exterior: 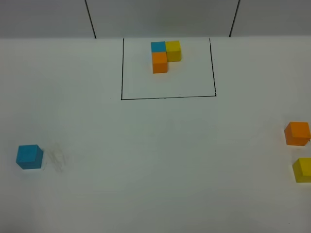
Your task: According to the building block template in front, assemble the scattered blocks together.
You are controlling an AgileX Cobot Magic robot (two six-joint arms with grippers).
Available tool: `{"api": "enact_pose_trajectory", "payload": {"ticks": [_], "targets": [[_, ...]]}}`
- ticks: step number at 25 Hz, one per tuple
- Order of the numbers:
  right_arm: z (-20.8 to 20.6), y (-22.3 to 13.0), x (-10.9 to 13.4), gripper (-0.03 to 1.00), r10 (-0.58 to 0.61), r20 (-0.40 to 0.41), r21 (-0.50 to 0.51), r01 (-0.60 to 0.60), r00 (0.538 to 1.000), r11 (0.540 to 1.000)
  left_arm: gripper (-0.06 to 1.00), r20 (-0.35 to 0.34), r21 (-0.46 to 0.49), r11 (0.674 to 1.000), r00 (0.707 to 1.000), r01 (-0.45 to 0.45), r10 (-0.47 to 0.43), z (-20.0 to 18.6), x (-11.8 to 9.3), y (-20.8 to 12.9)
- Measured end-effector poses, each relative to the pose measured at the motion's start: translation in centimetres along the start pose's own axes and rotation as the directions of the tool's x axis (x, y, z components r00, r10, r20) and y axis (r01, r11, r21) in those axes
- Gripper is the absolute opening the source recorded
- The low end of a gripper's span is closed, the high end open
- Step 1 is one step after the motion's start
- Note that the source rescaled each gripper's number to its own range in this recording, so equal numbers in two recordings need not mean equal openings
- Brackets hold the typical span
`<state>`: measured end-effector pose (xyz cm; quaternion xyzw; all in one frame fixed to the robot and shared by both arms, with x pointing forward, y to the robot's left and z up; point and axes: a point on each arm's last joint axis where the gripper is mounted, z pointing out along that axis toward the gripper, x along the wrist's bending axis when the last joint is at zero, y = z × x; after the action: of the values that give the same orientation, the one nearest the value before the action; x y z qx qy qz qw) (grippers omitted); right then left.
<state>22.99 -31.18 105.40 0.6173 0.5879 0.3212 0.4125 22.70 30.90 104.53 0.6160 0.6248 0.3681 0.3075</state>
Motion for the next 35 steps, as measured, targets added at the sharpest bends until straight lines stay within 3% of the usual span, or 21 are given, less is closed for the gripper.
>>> {"api": "enact_pose_trajectory", "payload": {"ticks": [30,35], "targets": [[0.00,0.00,0.00,0.00,0.000,0.000,0.000,0.000,1.000,1.000,0.00,-0.002,0.000,1.000,1.000,-0.001,0.001,0.00,0.01,0.00],[0.00,0.00,0.00,0.00,0.000,0.000,0.000,0.000,1.000,1.000,0.00,-0.039,0.000,1.000,0.999,-0.017,0.016,-0.01,0.36,0.01]]}}
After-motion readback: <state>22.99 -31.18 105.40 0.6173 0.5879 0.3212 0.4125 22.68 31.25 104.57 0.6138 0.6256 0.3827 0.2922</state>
